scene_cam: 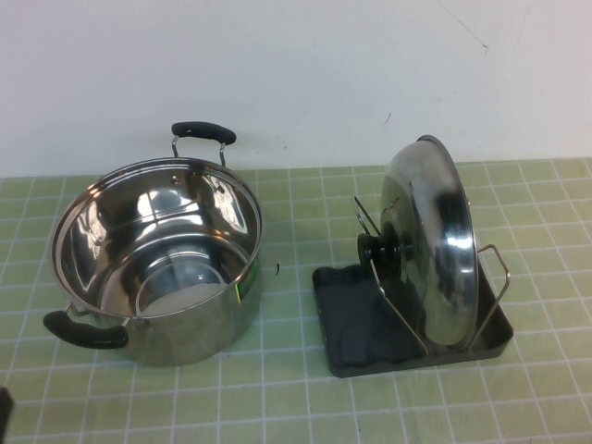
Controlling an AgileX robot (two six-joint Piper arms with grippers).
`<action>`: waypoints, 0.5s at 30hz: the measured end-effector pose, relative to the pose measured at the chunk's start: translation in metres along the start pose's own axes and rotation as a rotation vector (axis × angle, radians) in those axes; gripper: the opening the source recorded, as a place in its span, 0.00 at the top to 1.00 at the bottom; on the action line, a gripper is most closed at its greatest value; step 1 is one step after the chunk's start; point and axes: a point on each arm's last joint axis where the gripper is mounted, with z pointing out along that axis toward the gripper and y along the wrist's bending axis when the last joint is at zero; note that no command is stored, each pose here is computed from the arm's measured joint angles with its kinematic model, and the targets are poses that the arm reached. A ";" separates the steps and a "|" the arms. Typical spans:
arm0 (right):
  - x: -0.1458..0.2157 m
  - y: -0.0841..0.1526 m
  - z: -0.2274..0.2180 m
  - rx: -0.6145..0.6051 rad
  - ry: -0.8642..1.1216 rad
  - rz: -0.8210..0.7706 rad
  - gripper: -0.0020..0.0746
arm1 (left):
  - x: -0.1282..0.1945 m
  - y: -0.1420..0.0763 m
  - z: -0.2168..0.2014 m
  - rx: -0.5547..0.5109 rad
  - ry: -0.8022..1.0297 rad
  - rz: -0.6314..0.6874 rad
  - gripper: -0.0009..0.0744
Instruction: Put pot lid on rack
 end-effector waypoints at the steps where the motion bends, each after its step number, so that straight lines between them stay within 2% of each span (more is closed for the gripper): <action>1: 0.000 0.000 0.000 0.000 0.000 0.000 0.96 | -0.003 0.001 -0.003 -0.017 -0.039 -0.032 0.99; 5: 0.000 0.000 0.000 0.000 0.000 0.000 0.96 | -0.008 0.008 -0.013 -0.075 -0.164 -0.096 0.99; 8: 0.000 0.000 0.000 0.000 0.000 0.000 0.96 | -0.004 0.015 -0.019 -0.144 -0.191 -0.121 0.99; 11: 0.000 0.000 0.000 0.000 0.000 0.000 0.96 | 0.005 0.020 -0.024 -0.206 -0.135 -0.159 0.99; 15: 0.000 0.000 0.000 0.000 0.002 0.000 0.96 | 0.016 0.019 -0.025 -0.200 -0.012 -0.086 0.99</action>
